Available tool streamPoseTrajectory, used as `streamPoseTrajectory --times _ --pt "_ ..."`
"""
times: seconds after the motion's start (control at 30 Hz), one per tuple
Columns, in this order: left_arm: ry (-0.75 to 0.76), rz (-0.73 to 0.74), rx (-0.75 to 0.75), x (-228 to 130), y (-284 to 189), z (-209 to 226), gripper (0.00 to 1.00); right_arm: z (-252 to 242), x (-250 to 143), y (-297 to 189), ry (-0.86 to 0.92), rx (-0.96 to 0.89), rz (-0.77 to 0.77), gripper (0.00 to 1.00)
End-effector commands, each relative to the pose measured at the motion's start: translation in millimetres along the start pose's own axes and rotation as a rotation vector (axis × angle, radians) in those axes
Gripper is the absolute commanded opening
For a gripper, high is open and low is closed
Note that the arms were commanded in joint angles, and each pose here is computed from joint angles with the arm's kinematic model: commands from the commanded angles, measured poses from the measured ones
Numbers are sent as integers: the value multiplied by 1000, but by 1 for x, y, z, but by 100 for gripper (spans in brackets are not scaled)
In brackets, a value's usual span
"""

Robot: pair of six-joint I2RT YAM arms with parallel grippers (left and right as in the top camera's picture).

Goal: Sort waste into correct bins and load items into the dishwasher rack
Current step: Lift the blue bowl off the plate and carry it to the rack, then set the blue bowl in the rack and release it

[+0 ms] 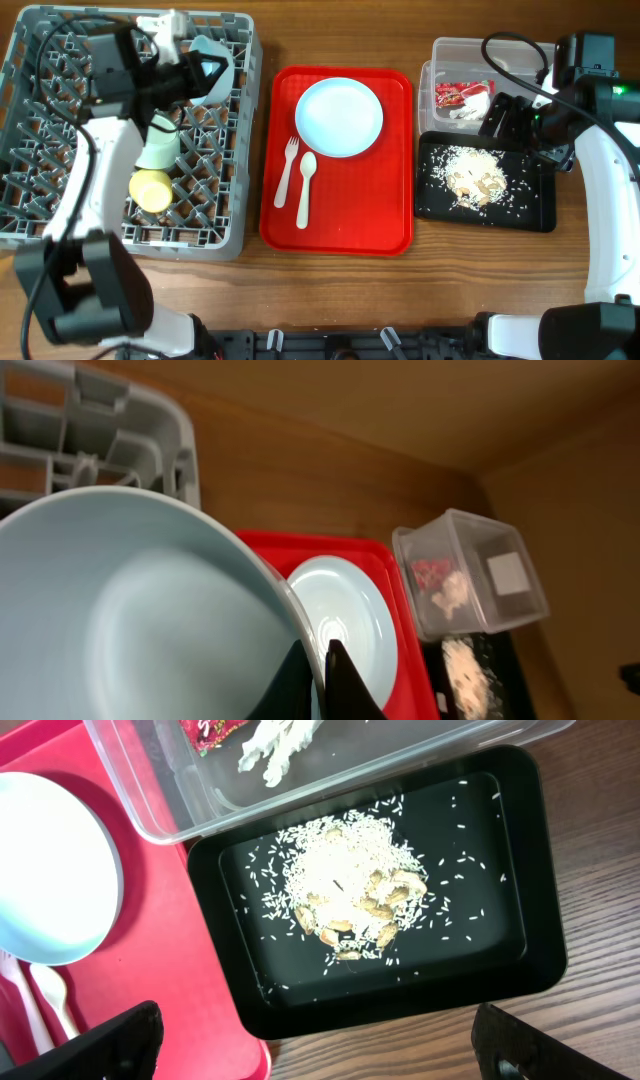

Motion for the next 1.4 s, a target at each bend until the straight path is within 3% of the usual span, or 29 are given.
streamPoseTrajectory --times 0.0,0.27,0.5,0.83,1.13,1.37 --pt "-143 46 -183 -10 0 29 4 -2 -1 -8 -12 -5 -29 100" --pt "-252 28 -333 -12 -6 66 4 -2 -1 -8 -11 -1 -28 100" --pt "-301 9 -416 0 -11 65 4 -1 -1 -8 -12 13 -23 100" --pt "-350 -30 -426 17 -12 64 4 -1 -1 -8 -12 13 -24 100" --pt "-502 -1 -390 1 6 95 4 -1 -1 -8 -12 13 -23 99" --pt "-540 -57 -330 0 -8 120 5 -1 -2 -8 -12 13 -22 100"
Point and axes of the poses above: each gripper's point midway between its finger pads, its own y axis out along the fingers, its own z axis along the line the jaws close on, x = y × z, the point moved 9 cm from there along -y, back along the fingers, and after that the axes turned 4 degrees about y, right-handed, at the moved point
